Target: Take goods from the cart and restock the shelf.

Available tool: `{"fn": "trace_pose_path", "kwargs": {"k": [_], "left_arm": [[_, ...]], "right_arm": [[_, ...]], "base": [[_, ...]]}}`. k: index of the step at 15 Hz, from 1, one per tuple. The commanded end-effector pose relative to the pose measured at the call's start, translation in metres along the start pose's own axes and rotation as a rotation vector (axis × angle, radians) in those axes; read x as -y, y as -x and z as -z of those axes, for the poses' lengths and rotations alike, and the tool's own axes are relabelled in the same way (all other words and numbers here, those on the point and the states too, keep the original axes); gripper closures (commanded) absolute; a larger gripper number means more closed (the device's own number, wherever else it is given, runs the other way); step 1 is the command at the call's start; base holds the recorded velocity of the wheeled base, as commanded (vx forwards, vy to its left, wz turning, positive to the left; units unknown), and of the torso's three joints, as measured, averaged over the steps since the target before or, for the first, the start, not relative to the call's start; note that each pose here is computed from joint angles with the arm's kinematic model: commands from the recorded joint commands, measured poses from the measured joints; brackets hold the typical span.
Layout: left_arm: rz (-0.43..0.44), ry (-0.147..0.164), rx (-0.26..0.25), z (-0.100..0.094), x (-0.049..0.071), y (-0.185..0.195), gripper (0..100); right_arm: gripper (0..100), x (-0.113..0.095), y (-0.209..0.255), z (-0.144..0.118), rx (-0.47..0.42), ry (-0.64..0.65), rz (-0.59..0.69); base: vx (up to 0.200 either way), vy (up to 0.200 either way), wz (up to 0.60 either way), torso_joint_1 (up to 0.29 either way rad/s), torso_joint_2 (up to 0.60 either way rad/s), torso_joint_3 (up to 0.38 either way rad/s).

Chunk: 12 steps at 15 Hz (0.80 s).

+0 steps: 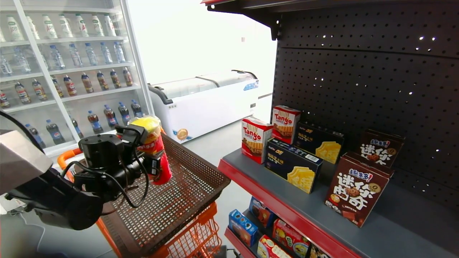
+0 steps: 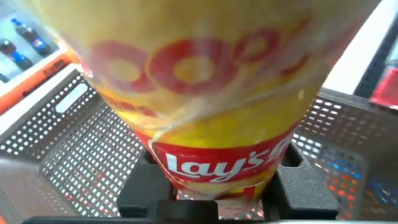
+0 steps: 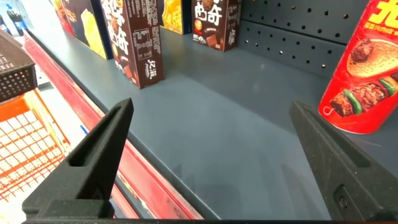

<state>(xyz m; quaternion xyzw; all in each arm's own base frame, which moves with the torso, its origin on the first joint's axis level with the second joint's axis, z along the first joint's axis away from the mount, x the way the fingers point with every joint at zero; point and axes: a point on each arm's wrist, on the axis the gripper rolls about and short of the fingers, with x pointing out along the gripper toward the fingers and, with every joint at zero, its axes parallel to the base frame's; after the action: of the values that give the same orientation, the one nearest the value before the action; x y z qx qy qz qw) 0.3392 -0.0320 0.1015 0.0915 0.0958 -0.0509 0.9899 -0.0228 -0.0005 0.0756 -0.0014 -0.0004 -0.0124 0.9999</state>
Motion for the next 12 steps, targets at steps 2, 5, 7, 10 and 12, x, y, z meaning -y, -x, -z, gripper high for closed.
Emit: {"fn": "trace_pose_path", "kwargs": {"k": [2, 5, 7, 10, 12], "left_arm": [[0.131, -0.004, 0.184, -0.067, -0.01, 0.032, 100], [0.235, 0.036, 0.15, -0.087, -0.006, 0.054, 100], [0.346, 0.044, 0.151, -0.093, 0.01, 0.067, 100], [0.521, 0.025, 0.148, -0.115, 0.034, 0.1, 100], [0.595, 0.019, 0.109, -0.122, 0.045, 0.12, 100]], "right_arm": [[0, 0.0, 0.0, 0.0, -0.001, 0.0, 0.0], [0, 0.0, 0.0, 0.0, -0.001, 0.0, 0.0], [0, 0.0, 0.0, 0.0, 0.001, 0.0, 0.0], [0, 0.0, 0.0, 0.0, 0.001, 0.0, 0.0], [0, 0.0, 0.0, 0.0, -0.001, 0.0, 0.0]], "base": [[0.0, 0.0, 0.0, 0.0, 0.0, 0.0], [0.0, 0.0, 0.0, 0.0, 0.0, 0.0], [0.0, 0.0, 0.0, 0.0, 0.0, 0.0], [0.0, 0.0, 0.0, 0.0, 0.0, 0.0], [0.0, 0.0, 0.0, 0.0, 0.0, 0.0]]}}
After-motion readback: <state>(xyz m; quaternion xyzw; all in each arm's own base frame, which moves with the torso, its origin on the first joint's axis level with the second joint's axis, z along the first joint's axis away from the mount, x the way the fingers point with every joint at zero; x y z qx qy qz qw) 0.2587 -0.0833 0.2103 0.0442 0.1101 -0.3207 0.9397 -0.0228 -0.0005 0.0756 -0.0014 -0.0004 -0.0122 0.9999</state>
